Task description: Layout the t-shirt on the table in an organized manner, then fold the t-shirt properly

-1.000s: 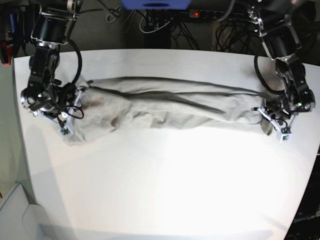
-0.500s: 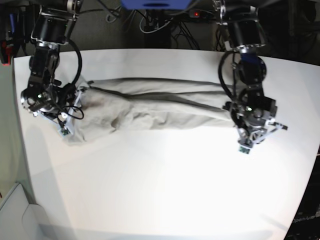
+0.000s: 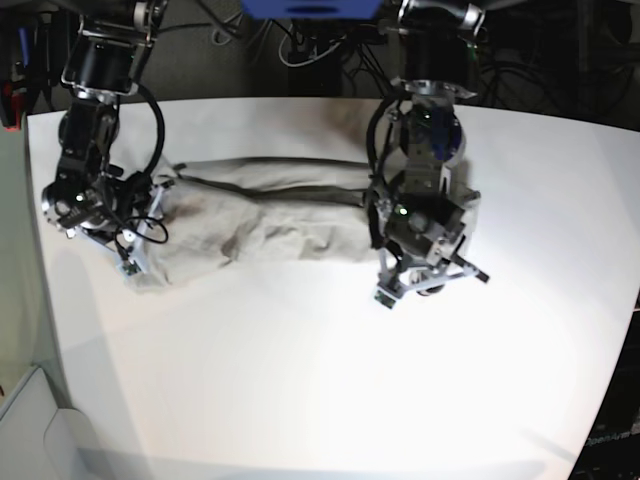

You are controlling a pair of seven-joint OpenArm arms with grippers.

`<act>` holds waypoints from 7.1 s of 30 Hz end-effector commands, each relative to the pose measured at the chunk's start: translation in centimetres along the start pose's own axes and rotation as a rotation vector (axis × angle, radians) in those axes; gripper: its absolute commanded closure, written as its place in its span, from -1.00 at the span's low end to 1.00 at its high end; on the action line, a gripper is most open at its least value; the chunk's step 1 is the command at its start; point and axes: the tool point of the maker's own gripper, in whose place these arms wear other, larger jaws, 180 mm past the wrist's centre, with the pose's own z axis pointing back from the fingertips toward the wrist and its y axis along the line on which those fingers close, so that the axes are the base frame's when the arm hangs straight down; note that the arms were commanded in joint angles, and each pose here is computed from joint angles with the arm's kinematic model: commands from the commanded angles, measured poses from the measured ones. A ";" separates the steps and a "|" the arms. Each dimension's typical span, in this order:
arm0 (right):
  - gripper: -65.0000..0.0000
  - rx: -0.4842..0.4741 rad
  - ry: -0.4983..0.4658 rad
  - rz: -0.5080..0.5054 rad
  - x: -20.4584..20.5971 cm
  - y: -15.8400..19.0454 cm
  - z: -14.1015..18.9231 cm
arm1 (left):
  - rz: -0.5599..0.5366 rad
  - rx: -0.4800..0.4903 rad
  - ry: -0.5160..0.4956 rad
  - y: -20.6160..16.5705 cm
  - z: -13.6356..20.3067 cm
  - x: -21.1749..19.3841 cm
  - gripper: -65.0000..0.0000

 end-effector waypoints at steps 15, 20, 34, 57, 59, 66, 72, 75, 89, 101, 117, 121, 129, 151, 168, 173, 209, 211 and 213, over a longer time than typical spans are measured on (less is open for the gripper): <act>0.08 -0.024 -0.050 0.004 1.7 -1.0 0.7 | -0.007 0.014 -0.162 -3.1 2.7 5.6 1.00; 0.08 -0.030 -0.059 0.006 2.4 -1.3 0.8 | 0.083 -0.063 -0.202 -4.4 3.1 6.8 1.00; 0.08 -0.032 -0.065 0.006 2.7 -1.4 0.9 | 0.127 -0.335 -0.205 -10.4 1.9 6.8 1.00; 0.08 -0.011 -0.042 0.097 2.8 0.1 0.5 | 0.305 -0.602 -0.559 -12.2 8.5 12.1 0.04; 0.08 -0.011 -0.043 0.097 2.9 0.1 0.5 | 0.327 -0.624 -0.612 -11.8 9.6 12.6 0.04; 0.08 -0.010 -0.048 0.099 3.1 0.1 0.5 | 0.316 -0.607 -0.603 -11.6 8.9 11.9 0.04; 0.08 -0.009 -0.047 0.098 3.1 0.2 0.5 | 0.316 -0.615 -0.534 -12.5 7.0 10.9 0.04; 0.08 -0.008 -0.047 0.098 3.1 0.2 0.5 | 0.312 -0.626 -0.499 -13.3 6.1 10.3 0.04; 0.08 -0.013 -0.046 0.096 3.0 0.1 0.6 | 0.366 -0.569 -0.523 -10.2 5.9 10.1 0.95; 0.08 -0.011 -0.053 0.096 3.3 0.2 0.6 | 0.587 -0.276 -0.605 2.1 7.5 4.7 1.00; 0.08 -0.005 -0.058 0.097 3.4 0.4 0.5 | 0.815 -0.113 -0.621 14.3 7.5 -2.8 1.00; 0.08 -0.007 -0.060 0.097 3.5 0.3 0.5 | 0.821 -0.130 -0.611 13.6 7.3 -2.7 1.00; 0.08 -0.007 -0.062 0.097 3.5 0.3 0.5 | 0.780 -0.383 -0.566 3.6 7.1 2.4 1.00; 0.08 -0.009 -0.054 0.099 3.2 0.2 0.5 | 0.618 -0.497 -0.472 -7.6 5.7 8.4 1.00; 0.08 -0.010 -0.057 0.100 3.5 0.2 0.6 | 0.600 -0.528 -0.445 -8.9 5.5 7.9 -0.13; 0.08 -0.009 -0.059 0.100 3.6 0.3 0.6 | 0.638 -0.626 -0.454 -9.8 6.4 8.5 -0.23; -0.39 -0.173 -0.098 -0.114 4.7 -6.1 5.8 | 0.921 -0.264 -0.285 2.4 -2.5 -6.9 1.00; -0.44 -0.153 -0.076 -0.180 3.4 -6.6 5.0 | 0.919 -0.267 -0.283 2.4 -2.5 -6.8 1.00; -0.46 -0.109 -0.056 -0.236 2.6 -5.9 3.7 | 0.918 -0.269 -0.286 2.3 -2.5 -6.6 1.00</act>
